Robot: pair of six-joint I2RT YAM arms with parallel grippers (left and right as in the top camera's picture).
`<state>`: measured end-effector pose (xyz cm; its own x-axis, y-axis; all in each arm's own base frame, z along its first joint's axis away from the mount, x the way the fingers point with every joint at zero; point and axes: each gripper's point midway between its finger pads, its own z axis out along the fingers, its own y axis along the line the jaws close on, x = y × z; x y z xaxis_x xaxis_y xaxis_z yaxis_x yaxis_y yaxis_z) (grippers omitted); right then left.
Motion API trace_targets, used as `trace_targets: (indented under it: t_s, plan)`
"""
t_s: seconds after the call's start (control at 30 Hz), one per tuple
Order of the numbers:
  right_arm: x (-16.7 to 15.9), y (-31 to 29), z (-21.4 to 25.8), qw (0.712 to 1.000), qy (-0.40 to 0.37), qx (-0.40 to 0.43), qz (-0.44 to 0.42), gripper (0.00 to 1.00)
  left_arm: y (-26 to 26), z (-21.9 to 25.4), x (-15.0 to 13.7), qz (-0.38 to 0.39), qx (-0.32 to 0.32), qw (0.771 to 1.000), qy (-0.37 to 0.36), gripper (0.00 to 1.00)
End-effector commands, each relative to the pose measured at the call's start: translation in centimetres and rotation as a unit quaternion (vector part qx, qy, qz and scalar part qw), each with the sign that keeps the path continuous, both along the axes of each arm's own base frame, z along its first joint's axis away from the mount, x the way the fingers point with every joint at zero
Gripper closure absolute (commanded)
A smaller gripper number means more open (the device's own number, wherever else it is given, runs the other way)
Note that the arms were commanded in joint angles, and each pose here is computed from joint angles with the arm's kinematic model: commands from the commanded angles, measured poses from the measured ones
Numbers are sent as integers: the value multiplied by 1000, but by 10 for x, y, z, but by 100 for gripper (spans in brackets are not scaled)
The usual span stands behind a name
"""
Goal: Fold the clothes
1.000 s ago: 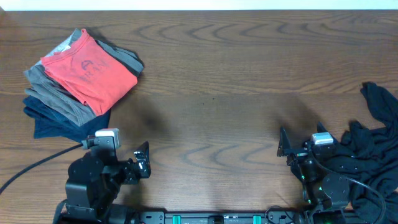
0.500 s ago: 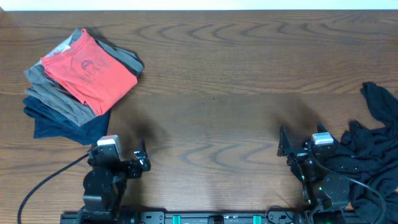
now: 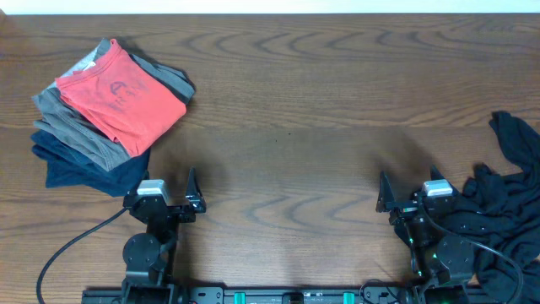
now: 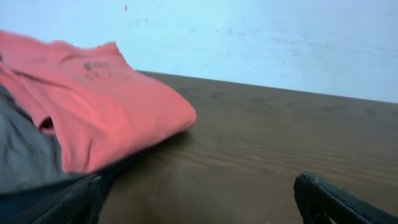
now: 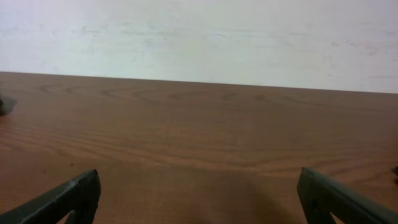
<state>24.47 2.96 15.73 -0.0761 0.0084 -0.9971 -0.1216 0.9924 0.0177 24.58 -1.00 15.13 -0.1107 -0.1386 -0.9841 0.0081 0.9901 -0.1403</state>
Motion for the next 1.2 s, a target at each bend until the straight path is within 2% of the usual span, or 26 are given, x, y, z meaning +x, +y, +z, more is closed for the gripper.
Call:
trace_targets:
  t_s: [0.0,1.17]
  plan:
    - [0,-4,0,1000,-1,-6,-8,1,4,-16,-2,5,37,999,25,2]
    - [0,-4,0,1000,-1,-6,-8,1,2,-15,-2,0,36,999,23,2]
